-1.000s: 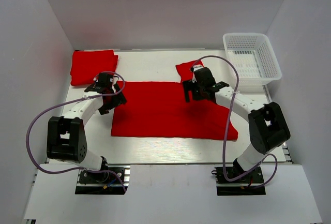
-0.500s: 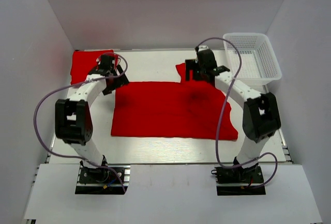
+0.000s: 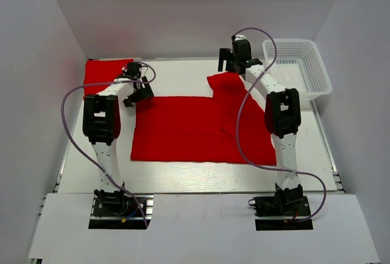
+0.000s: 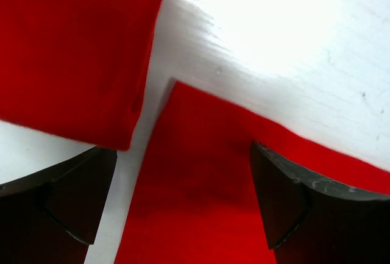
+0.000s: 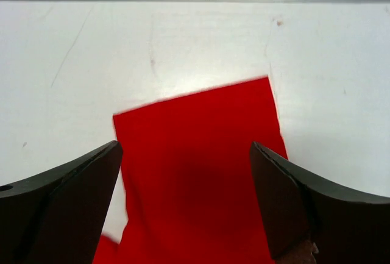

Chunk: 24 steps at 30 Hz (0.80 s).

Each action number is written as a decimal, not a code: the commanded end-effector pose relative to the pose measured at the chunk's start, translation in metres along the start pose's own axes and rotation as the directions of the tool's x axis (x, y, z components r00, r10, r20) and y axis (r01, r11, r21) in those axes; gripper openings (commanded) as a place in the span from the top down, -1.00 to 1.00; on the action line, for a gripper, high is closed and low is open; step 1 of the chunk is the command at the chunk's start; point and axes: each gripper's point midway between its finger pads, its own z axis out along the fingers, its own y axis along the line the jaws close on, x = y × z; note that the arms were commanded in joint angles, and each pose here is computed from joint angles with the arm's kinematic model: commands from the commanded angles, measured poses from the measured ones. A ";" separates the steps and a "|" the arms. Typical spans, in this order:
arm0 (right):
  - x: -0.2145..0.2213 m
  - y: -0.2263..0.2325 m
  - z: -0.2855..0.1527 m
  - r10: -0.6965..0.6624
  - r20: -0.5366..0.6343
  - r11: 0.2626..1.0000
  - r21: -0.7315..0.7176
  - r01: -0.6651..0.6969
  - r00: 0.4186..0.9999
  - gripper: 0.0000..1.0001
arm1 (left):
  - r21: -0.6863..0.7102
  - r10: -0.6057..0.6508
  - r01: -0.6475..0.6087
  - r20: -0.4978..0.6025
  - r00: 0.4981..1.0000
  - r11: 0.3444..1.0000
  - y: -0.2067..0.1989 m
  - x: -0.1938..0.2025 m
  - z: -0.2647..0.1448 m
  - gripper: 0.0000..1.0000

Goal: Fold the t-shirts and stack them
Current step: Grap the side of the flattened tshirt furthest away from the robot with both arms

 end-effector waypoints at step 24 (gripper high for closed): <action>0.041 -0.038 0.091 0.044 -0.062 0.994 -0.100 -0.050 0.997 -0.81 | 0.058 0.026 -0.026 -0.004 1.000 0.998 -0.010 0.005 0.022 1.00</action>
